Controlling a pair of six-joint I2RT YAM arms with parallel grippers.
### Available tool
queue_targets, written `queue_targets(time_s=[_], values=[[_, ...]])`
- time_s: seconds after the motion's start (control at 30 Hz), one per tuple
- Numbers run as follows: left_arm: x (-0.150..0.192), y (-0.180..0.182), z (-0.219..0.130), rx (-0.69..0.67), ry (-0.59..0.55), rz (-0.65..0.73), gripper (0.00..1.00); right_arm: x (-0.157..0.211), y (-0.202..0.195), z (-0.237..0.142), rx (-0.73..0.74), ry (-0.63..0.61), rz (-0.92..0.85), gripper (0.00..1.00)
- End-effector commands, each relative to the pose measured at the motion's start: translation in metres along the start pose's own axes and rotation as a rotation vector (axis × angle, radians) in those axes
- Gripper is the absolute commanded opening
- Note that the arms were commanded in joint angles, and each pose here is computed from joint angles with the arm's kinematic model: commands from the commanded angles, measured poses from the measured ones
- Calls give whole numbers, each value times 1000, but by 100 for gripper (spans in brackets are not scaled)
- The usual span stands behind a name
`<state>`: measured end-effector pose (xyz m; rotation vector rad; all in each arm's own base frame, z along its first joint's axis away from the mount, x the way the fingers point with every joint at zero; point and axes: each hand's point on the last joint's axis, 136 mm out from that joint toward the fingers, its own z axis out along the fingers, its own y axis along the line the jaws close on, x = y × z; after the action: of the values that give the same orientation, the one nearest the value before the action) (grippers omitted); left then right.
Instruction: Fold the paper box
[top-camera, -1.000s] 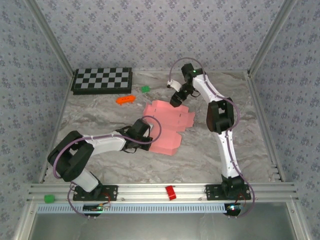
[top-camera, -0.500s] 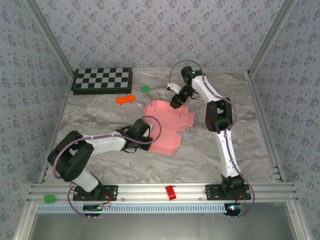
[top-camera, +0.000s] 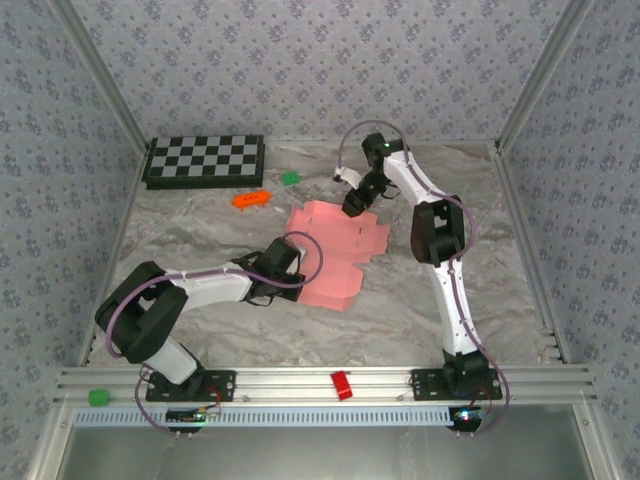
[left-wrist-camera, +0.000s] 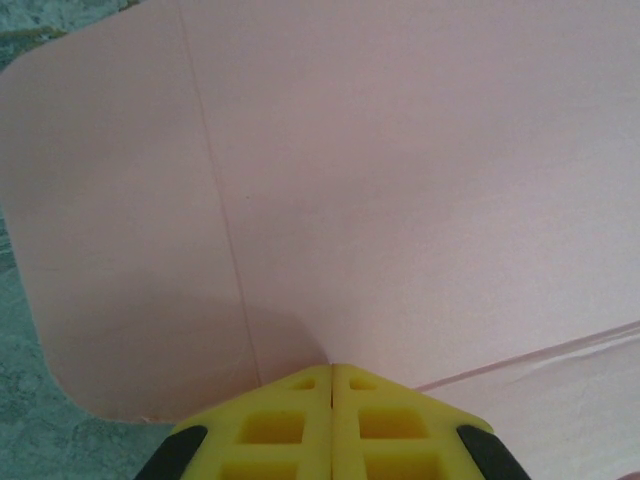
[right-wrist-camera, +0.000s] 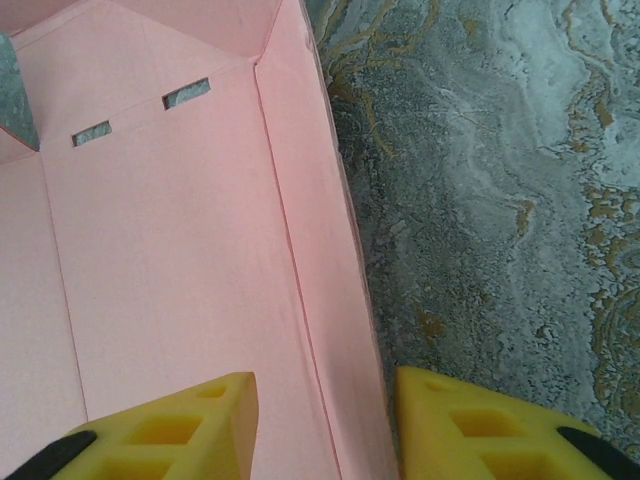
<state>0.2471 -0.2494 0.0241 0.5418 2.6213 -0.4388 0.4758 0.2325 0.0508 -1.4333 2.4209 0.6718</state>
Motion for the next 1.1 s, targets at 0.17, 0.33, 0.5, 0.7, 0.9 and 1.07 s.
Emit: queue_targets(time_s=[0.17, 0.33, 0.5, 0.7, 0.9, 1.07], values=[[-1, 1, -3, -18, 10, 19, 6, 1, 10, 0, -44, 10, -33, 19], [-1, 0, -4, -16, 9, 17, 6, -6, 7, -16, 14, 6, -97, 7], [-13, -4, -13, -1, -29, 9, 8, -14, 12, -36, 93, 11, -243, 0], [-37, -7, -44, -4, -133, -16, 16, -31, 13, -58, 287, -4, -405, 0], [-55, 20, -83, -41, -249, -150, 26, -49, 14, -80, 500, -50, -520, 0], [-66, 60, -111, -80, -350, -280, 35, -59, 17, -95, 667, -104, -591, 0]])
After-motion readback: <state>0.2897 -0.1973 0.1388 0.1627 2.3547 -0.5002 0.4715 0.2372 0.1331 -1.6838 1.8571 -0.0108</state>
